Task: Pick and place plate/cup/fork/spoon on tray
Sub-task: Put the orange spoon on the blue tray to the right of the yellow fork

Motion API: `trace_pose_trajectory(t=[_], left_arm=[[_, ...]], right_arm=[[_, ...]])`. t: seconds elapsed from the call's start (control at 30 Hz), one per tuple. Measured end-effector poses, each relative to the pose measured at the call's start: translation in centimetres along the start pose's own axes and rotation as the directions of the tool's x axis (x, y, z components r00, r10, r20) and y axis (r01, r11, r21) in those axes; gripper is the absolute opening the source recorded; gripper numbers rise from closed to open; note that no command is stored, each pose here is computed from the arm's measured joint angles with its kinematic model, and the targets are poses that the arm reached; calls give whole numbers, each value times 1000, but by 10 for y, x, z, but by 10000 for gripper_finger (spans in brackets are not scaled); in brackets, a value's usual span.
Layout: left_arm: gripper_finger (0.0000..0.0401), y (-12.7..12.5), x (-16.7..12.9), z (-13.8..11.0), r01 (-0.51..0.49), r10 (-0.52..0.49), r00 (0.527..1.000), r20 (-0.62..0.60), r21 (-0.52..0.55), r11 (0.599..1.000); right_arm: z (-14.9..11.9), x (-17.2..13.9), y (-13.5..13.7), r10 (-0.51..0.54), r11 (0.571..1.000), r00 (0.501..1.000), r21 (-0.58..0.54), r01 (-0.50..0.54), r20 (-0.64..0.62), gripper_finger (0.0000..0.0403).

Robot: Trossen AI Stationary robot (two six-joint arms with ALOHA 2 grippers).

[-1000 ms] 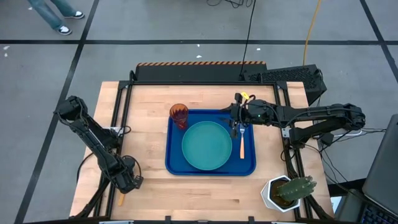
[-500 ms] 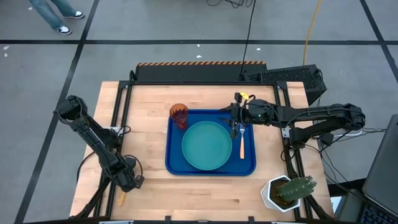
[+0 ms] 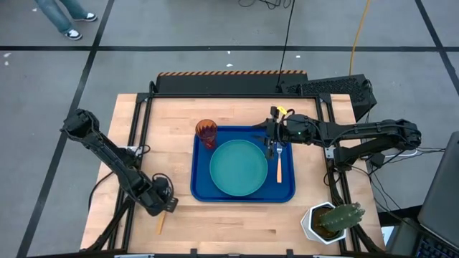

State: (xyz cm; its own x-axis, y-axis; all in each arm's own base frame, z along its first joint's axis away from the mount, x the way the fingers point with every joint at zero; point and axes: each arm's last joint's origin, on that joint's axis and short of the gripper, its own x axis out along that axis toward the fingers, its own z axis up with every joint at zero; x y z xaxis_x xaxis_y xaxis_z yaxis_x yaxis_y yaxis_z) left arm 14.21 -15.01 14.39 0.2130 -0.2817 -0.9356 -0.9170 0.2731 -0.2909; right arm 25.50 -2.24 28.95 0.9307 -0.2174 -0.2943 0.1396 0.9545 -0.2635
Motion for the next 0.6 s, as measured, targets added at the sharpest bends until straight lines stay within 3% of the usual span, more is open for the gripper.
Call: trace_pose_trajectory(t=[0.13,0.33,0.5,0.6], left_arm=[[31,-3,-2,1,13,-14,1000,21,35,999],[31,-16,-13,1,70,-87,982,165,102,992],[31,-23,-29,-1,18,-60,963,262,160,987],[31,-32,-41,-4,21,-100,933,345,226,974]], right_arm=[[0,0,0,0,1000,1000,1,0,0,121],[0,0,0,-1,1000,1000,9,1,-2,121],[-1,0,0,0,1000,1000,10,0,-9,121],[-1,0,0,0,1000,1000,15,0,-10,121]])
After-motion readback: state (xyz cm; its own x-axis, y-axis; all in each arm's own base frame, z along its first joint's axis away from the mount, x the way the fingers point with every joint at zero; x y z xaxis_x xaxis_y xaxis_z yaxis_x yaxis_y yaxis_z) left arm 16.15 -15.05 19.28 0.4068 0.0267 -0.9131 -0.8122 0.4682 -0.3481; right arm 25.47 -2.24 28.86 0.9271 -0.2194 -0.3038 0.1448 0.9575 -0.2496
